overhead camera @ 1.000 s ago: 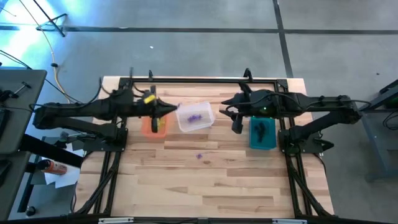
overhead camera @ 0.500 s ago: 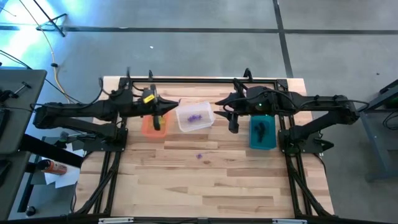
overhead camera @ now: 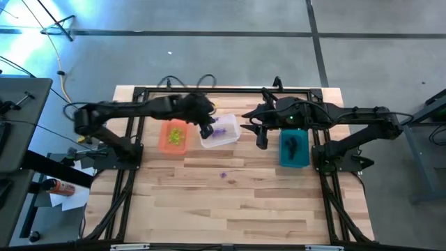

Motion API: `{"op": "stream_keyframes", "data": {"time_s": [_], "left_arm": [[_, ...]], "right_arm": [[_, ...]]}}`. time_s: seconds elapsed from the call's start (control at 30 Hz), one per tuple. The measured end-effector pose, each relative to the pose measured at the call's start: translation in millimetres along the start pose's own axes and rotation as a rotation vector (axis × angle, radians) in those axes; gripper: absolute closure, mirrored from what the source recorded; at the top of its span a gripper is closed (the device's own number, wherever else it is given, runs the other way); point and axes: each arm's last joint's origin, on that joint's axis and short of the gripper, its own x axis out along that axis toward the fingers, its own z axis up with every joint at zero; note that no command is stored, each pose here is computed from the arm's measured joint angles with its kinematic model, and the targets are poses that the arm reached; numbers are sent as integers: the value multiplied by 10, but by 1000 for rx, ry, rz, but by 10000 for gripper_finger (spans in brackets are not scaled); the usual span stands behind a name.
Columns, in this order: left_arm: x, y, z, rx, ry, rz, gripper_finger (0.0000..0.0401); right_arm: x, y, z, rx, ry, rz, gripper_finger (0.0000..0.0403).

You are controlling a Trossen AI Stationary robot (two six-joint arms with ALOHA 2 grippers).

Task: Sort Halloween decoration
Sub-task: Put the purple spider toy into the transparent bin

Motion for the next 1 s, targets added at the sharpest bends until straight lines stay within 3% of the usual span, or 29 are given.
{"op": "stream_keyframes", "data": {"time_s": [0.2,0.4,0.7,0.9,1.0], "left_arm": [[638,146,-250,-66,225,30,401],[966,173,-430,-71,331,35,401],[1000,160,-453,-54,345,18,385],[910,148,-410,-83,330,-13,313],[720,133,-321,-81,288,-19,273]], "right_arm": [[-1,-22,-12,44,11,-76,249],[0,-22,-12,54,11,-78,249],[61,-11,-29,54,26,-80,249],[109,0,-62,40,55,-76,249],[87,-3,-57,23,52,-72,249]]}}
